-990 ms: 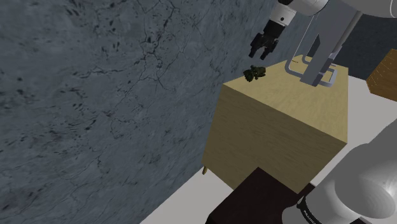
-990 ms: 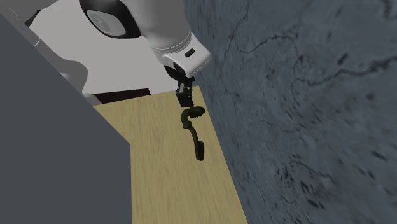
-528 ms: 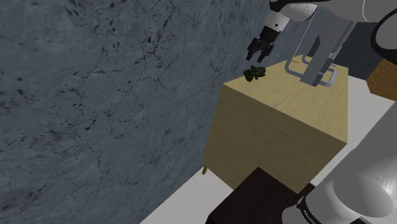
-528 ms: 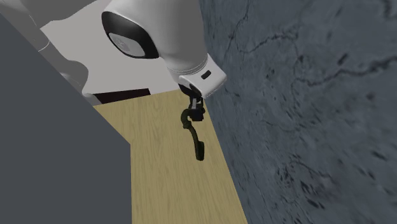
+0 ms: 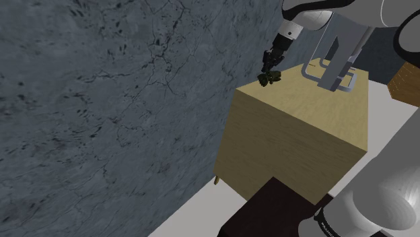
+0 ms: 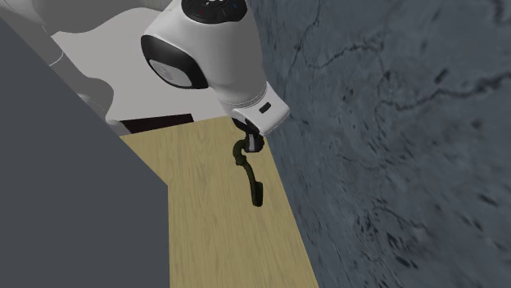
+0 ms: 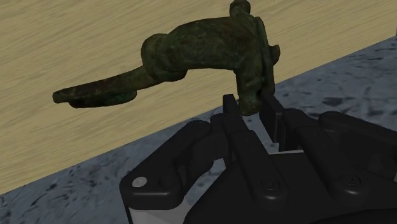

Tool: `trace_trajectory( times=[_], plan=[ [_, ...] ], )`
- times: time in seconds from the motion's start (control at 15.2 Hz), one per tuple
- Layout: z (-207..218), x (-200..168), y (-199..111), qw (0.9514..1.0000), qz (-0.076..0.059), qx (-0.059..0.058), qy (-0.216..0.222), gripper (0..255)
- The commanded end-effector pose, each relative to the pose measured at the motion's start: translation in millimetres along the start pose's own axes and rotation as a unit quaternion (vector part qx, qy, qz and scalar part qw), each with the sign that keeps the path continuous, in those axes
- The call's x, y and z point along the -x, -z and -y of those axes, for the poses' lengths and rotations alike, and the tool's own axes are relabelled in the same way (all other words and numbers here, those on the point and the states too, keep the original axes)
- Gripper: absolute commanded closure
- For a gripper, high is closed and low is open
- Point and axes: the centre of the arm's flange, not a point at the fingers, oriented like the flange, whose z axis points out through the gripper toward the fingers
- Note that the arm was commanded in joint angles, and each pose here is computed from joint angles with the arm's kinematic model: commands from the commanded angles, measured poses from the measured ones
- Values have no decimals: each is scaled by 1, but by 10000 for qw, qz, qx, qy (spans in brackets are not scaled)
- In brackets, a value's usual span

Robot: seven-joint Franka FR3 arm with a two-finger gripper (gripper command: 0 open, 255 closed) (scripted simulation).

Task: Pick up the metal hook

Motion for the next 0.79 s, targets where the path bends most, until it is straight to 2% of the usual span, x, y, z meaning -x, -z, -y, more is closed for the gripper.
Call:
trace_trajectory(
  times=[0.0,0.4,0.73],
  plan=[
    [0,0,0,10000,2,1,-2,255],
    [0,0,0,10000,2,1,-1,255],
    [3,-4,26,10000,2,1,-1,255]
  ],
)
